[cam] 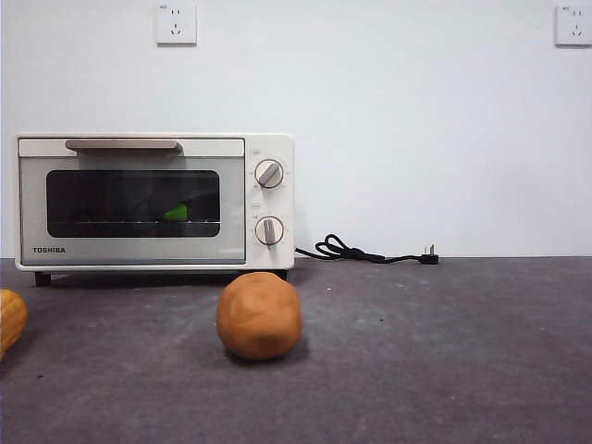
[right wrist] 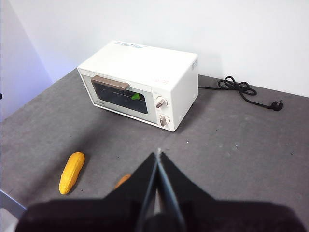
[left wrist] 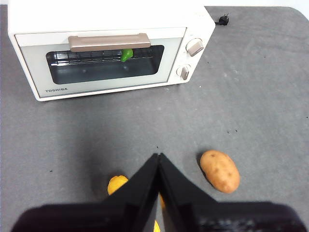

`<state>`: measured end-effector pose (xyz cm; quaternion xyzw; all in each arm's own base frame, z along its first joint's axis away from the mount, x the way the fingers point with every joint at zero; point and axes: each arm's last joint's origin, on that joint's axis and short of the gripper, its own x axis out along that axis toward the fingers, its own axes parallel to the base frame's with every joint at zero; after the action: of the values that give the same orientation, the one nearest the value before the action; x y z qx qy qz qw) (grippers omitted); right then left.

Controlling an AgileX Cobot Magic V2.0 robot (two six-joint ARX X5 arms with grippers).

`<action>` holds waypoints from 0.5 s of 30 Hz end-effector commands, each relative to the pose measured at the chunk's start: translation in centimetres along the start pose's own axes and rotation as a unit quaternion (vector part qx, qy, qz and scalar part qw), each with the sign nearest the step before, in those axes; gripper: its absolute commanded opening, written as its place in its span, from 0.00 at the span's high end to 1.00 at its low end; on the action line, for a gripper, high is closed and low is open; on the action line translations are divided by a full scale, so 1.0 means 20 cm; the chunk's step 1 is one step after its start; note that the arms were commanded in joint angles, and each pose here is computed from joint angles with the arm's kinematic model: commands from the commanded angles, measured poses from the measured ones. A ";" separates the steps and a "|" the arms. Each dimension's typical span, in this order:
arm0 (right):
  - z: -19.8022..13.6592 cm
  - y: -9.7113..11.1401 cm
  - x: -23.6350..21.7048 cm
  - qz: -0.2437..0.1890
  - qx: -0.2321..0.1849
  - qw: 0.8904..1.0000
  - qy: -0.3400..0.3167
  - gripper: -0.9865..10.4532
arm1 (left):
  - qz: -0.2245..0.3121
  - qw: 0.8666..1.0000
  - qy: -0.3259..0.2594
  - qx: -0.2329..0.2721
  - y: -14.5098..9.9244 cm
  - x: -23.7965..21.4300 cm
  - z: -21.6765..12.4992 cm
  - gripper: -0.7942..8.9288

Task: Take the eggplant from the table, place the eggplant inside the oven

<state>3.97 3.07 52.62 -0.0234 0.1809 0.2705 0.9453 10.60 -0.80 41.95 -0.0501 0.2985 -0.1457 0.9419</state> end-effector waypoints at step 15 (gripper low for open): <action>-0.01 0.00 0.00 -0.001 0.002 1.000 0.014 0.91 | 0.009 0.966 -0.220 0.131 -0.09 -0.26 -0.01 0.92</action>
<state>3.97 3.07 52.62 -0.0234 0.1809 0.2705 0.9453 6.30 -0.87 45.19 0.0337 0.0737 -0.1586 0.9840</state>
